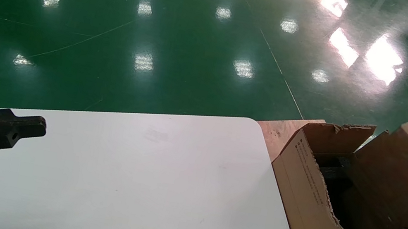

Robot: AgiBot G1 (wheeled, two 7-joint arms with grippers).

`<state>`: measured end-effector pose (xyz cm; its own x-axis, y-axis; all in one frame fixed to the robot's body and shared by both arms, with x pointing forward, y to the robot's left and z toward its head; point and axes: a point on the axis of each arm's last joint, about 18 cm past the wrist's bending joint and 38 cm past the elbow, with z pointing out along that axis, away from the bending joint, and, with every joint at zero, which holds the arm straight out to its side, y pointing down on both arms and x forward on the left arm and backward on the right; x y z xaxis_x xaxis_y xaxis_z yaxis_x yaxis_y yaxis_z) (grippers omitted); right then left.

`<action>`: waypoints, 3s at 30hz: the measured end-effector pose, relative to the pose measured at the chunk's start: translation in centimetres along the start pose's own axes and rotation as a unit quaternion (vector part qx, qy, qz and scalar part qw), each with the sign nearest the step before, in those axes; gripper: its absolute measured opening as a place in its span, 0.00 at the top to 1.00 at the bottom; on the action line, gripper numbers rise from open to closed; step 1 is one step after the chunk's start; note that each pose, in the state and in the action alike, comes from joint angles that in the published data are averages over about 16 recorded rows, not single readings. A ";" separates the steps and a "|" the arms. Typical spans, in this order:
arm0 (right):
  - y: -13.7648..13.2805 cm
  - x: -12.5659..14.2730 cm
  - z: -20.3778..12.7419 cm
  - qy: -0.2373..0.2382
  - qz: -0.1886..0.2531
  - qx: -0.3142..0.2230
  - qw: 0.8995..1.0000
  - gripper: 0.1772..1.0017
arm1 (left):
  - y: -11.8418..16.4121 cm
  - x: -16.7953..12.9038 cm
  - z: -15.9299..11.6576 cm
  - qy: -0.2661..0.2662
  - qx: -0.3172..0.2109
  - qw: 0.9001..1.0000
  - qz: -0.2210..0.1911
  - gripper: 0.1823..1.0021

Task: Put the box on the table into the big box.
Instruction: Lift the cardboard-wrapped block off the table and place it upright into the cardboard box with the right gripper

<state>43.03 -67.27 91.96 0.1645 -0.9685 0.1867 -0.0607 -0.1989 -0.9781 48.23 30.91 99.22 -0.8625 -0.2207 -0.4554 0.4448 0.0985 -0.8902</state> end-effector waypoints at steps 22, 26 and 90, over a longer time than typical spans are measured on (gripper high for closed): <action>7.0 0.0 -0.9 0.065 0.060 0.002 0.996 0.63 | 0.0 0.0 0.0 0.000 0.000 1.000 0.000 0.99; 7.6 -0.1 -1.1 0.072 0.064 0.000 0.995 0.63 | 0.0 0.0 0.0 0.000 0.000 1.000 0.000 0.99; 11.5 -0.8 -2.4 0.145 0.092 -0.065 0.983 0.63 | 0.0 0.0 0.0 0.000 0.000 1.000 0.000 0.99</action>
<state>39.83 -69.18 80.79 -0.1475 -0.9880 0.0451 -0.1911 -0.0162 -0.9814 48.23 30.91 99.22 -0.8625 -0.2207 -0.4554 0.4448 0.0985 -0.8902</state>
